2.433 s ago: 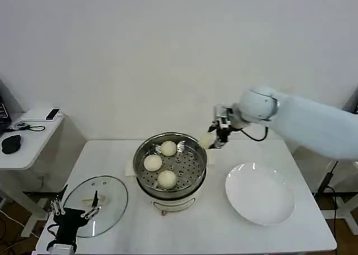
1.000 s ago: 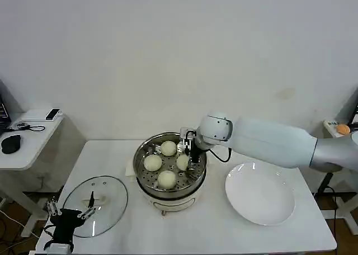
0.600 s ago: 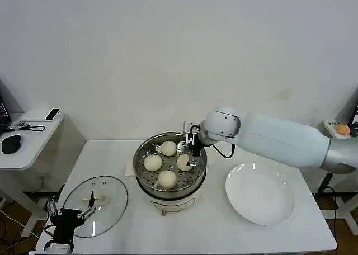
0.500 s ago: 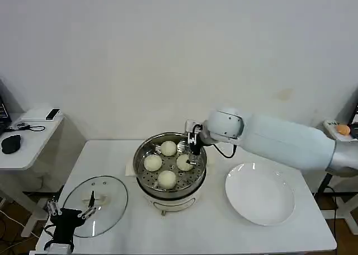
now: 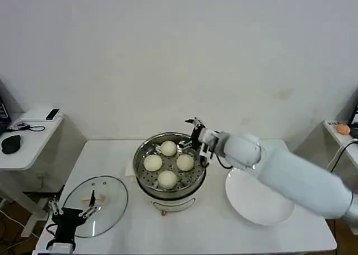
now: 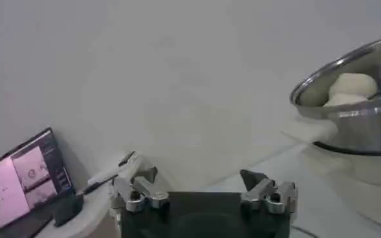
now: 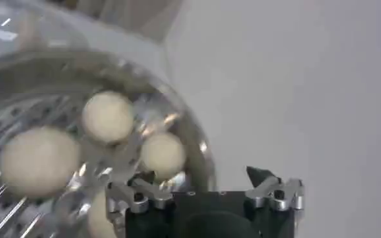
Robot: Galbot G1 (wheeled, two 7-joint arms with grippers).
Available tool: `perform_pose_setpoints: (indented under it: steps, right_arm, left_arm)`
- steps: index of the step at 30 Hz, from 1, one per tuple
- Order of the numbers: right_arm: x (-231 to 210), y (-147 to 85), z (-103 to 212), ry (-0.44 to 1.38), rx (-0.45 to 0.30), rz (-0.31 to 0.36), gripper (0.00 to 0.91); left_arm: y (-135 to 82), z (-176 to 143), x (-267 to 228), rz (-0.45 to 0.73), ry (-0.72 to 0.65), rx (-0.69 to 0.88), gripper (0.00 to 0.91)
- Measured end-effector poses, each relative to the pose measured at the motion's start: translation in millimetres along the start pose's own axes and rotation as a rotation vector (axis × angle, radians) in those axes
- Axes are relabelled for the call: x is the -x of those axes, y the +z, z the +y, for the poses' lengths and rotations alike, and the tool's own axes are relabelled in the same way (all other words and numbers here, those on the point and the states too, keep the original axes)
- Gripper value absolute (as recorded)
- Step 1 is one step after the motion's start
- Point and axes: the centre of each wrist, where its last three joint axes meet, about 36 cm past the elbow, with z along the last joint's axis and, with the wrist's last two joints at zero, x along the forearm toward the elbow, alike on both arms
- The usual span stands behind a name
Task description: Take steamed baozi put them in steamer then cover it.
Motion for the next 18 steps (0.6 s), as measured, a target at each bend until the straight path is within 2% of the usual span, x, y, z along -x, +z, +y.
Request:
perform_pose_setpoints:
  steps: [6, 10, 14, 18]
  right_arm:
    - [-26.6, 37.4, 39.9, 0.207, 0.105, -0.161, 0.907]
    - [-50.2, 62.0, 66.6, 0.347, 0.208, -0.226, 0.907]
    - [-81.7, 88.1, 90.1, 0.486, 0.322, -0.225, 0.907]
    - [-121.0, 114.0, 113.9, 0.606, 0.397, -0.163, 0.907]
  left_arm:
    - [7.4, 0.5, 3.5, -0.002, -0.026, 0.019, 0.907]
    - [15.1, 3.4, 7.3, -0.003, -0.037, 0.064, 0.907]
    - [26.7, 7.9, 10.3, -0.016, -0.06, 0.167, 0.907]
    - [43.6, 15.9, 9.8, -0.039, -0.084, 0.331, 0.907]
